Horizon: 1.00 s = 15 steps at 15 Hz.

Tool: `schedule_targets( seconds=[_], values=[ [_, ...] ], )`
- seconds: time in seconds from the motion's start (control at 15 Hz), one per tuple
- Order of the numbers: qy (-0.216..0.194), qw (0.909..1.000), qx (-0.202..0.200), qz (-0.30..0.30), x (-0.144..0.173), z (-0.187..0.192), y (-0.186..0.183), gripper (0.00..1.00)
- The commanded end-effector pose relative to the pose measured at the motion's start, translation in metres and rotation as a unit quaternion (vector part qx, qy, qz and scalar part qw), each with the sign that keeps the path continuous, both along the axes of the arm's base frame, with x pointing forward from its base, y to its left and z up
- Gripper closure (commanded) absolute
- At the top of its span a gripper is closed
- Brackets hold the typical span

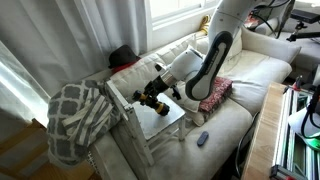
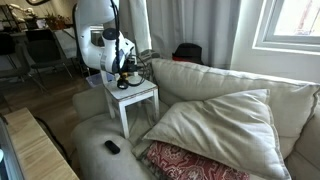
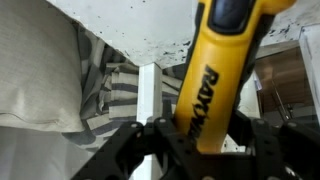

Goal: Press the on and off button of the torchlight twice and then flip the torchlight to make it face down on the chair seat

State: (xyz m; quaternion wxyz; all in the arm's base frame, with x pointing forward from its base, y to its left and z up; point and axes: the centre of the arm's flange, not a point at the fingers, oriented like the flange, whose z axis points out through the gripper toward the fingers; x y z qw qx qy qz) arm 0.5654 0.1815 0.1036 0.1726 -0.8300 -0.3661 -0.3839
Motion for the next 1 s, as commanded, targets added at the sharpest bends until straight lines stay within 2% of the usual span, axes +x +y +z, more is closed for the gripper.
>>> schedule_targets(
  seconds=[0.0,0.07,0.13,0.93],
  values=[
    [0.0,1.0,0.0,0.0,0.0,0.0,0.0,0.49],
    [0.0,1.0,0.0,0.0,0.0,0.0,0.0,0.49],
    [-0.007,1.0,0.001,-0.002,0.001,0.0,-0.001,0.74],
    [-0.06,0.9958,0.068,-0.01,-0.008,0.008,-0.006,0.74]
  ],
)
